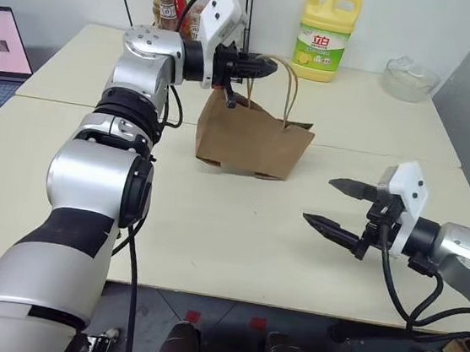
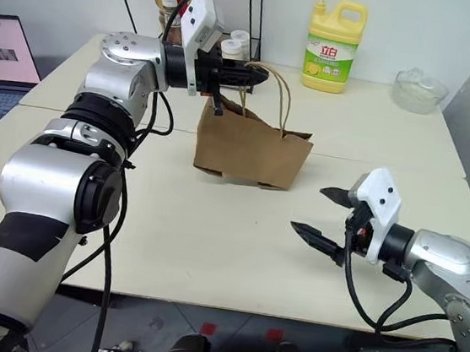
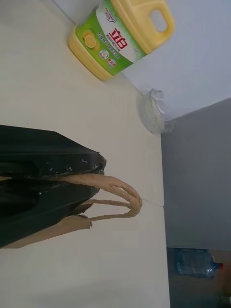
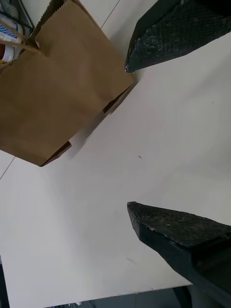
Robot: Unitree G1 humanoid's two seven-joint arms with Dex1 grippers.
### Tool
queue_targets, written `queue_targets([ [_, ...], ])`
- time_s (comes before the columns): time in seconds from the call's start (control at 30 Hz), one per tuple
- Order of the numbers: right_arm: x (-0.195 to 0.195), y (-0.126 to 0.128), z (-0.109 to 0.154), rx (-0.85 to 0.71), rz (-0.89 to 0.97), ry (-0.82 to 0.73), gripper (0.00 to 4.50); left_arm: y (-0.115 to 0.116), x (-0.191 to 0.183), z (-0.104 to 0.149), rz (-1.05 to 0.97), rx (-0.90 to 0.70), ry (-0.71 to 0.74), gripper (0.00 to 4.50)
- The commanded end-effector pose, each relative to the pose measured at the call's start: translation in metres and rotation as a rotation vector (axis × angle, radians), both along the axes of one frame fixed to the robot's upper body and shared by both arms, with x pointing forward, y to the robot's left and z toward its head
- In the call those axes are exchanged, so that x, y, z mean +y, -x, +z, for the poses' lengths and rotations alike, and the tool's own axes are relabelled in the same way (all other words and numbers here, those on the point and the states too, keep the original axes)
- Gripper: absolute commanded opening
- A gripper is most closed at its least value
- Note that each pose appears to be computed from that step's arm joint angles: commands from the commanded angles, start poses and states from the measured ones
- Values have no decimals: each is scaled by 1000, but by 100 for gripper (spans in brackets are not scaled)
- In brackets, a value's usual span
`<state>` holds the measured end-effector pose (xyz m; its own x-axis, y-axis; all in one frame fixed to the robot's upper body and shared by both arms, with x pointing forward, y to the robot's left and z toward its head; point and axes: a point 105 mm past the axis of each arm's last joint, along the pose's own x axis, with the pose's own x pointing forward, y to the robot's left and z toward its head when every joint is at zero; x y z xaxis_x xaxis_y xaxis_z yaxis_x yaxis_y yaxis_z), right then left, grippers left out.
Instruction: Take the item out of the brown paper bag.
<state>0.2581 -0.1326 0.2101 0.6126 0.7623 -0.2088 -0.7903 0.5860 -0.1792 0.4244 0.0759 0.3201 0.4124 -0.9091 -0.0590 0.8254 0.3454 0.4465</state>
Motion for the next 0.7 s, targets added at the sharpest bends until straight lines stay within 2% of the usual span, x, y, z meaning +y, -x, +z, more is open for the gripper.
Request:
queue_targets([
  [0.03, -5, 5, 16, -55, -14, 9, 450, 5, -4, 27, -11, -99, 40, 1],
  [0.47, -12, 11, 33, -77, -42, -27, 450, 1, 8, -2, 11, -88, -69, 1],
  [0.7, -7, 14, 31, -62, -17, -23, 450, -3, 19, -17, 53, -103, -119, 1],
])
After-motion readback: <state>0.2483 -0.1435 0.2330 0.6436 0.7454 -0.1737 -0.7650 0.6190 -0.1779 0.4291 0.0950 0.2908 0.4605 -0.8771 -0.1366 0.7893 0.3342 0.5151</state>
